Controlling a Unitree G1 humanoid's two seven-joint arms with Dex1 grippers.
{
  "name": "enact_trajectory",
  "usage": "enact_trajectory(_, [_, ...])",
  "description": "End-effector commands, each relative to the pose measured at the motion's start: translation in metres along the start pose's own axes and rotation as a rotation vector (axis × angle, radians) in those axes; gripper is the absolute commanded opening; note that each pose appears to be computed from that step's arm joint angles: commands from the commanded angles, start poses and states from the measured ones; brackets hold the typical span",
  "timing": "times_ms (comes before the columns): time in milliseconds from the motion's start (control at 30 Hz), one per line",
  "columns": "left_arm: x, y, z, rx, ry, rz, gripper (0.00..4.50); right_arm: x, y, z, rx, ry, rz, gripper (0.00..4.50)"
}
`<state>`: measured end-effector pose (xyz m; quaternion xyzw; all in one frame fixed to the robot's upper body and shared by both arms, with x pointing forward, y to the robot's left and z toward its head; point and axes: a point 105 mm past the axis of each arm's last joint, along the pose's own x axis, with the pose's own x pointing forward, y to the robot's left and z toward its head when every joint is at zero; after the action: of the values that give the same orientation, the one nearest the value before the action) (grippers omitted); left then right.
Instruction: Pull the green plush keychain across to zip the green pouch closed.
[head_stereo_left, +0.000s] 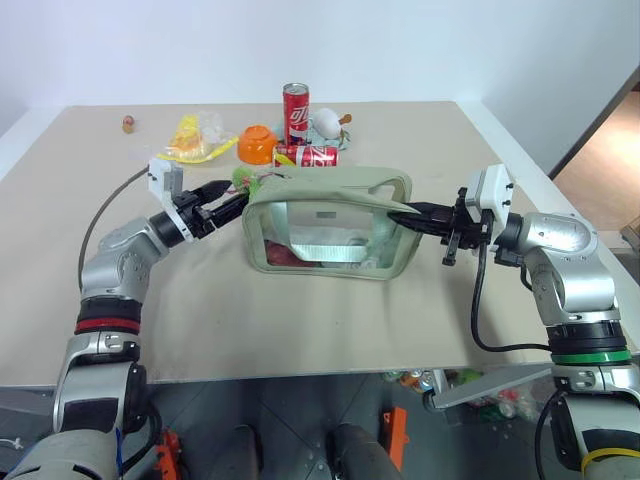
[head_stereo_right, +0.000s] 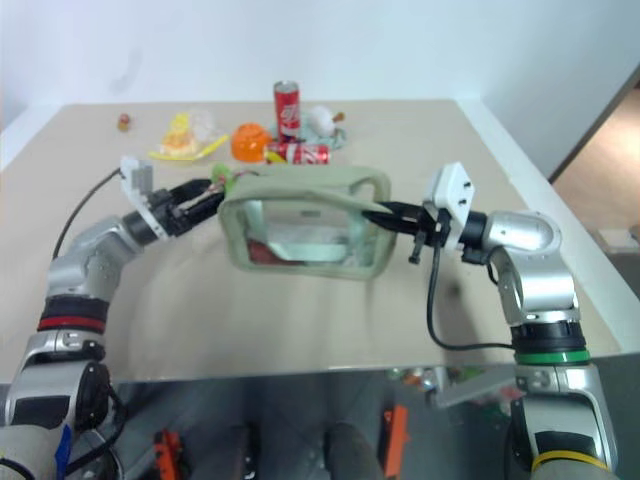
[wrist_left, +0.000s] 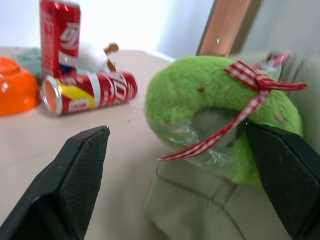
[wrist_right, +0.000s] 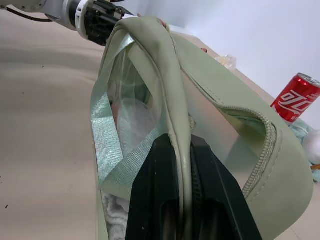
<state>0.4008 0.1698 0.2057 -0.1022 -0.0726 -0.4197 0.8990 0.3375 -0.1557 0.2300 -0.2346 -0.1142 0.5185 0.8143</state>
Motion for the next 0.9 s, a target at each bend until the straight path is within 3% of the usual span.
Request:
enact_trajectory(33, [0.005, 0.000, 0.020, 0.038, -0.078, -0.004, 3.00, -0.004, -0.004, 0.010, -0.054, 0.001, -0.015, 0.00])
enact_trajectory(300, [0.009, 0.002, 0.021, 0.039, -0.101, -0.012, 0.16, -0.007, -0.005, 0.008, -0.053, 0.016, -0.022, 0.00])
enact_trajectory(333, [0.009, 0.002, 0.022, 0.041, -0.103, -0.012, 0.01, -0.007, -0.005, 0.008, -0.053, 0.017, -0.023, 0.00])
enact_trajectory(467, [0.009, -0.001, 0.028, 0.079, -0.107, -0.024, 0.01, -0.006, -0.006, 0.008, -0.053, 0.017, -0.024, 0.00])
enact_trajectory(633, [0.015, -0.018, 0.065, 0.219, -0.169, -0.076, 0.01, -0.007, -0.007, 0.008, -0.053, 0.019, -0.028, 0.00])
enact_trajectory(767, [0.032, -0.049, 0.104, 0.351, -0.221, -0.174, 0.01, -0.009, -0.008, 0.007, -0.048, 0.024, -0.033, 0.00])
enact_trajectory(900, [0.065, -0.083, 0.106, 0.434, -0.173, -0.287, 0.01, -0.009, -0.008, 0.005, -0.045, 0.029, -0.035, 0.00])
